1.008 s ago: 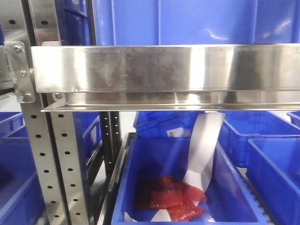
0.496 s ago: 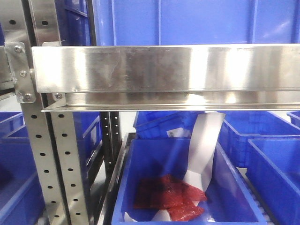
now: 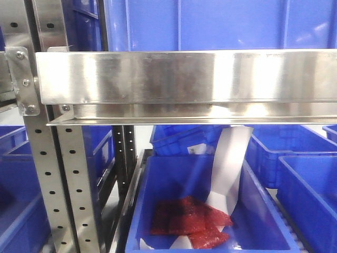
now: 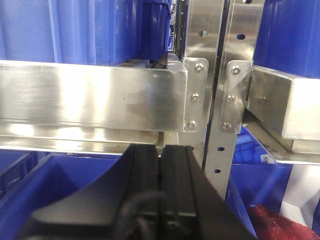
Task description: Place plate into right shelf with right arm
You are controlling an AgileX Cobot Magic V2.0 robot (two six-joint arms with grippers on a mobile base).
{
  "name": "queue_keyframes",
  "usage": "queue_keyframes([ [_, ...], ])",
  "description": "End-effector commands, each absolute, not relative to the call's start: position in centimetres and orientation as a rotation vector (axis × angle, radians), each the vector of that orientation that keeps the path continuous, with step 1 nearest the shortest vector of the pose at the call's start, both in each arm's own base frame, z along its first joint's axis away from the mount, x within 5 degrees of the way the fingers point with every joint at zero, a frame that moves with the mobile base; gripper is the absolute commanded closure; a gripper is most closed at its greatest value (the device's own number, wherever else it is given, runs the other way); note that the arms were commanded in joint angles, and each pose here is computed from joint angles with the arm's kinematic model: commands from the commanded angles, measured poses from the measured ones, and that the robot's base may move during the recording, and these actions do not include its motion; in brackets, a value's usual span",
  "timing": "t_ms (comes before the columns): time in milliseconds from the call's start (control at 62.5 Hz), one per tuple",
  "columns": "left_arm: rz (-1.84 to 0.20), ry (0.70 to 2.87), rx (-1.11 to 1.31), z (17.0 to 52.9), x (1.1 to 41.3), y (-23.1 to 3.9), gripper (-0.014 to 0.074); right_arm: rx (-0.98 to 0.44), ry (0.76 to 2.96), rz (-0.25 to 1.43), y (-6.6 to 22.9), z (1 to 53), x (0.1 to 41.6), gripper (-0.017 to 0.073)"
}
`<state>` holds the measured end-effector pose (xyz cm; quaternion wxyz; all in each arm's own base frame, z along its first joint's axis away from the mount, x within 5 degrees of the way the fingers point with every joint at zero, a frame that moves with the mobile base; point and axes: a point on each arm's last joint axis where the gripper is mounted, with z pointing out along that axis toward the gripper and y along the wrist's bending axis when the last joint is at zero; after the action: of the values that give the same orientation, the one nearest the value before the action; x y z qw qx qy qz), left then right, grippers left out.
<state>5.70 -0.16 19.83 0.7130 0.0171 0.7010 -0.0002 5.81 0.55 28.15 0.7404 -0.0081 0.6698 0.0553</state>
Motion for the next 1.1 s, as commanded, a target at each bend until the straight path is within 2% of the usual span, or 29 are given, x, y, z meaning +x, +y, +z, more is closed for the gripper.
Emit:
queue_keyframes([
  [0,-0.005,1.465,0.016,20.3,5.6,-0.1,0.0722,-0.004,1.364,0.108,0.4,29.8,5.6,0.051],
  [368,-0.005,1.465,0.016,20.3,5.6,-0.1,0.0722,-0.004,1.363,0.107,0.4,29.8,5.6,0.051],
  [512,-0.005,1.465,0.016,20.3,5.6,-0.1,0.0722,-0.043,1.349,0.056,0.4,29.2,5.8,0.051],
  [672,-0.005,1.465,0.016,20.3,5.6,-0.1,0.0722,0.055,1.36,0.18,0.4,27.4,6.1,0.051],
  [1088,-0.005,1.465,0.016,20.3,5.6,-0.1,0.0722,0.054,1.428,0.166,0.3,21.4,5.4,0.051],
])
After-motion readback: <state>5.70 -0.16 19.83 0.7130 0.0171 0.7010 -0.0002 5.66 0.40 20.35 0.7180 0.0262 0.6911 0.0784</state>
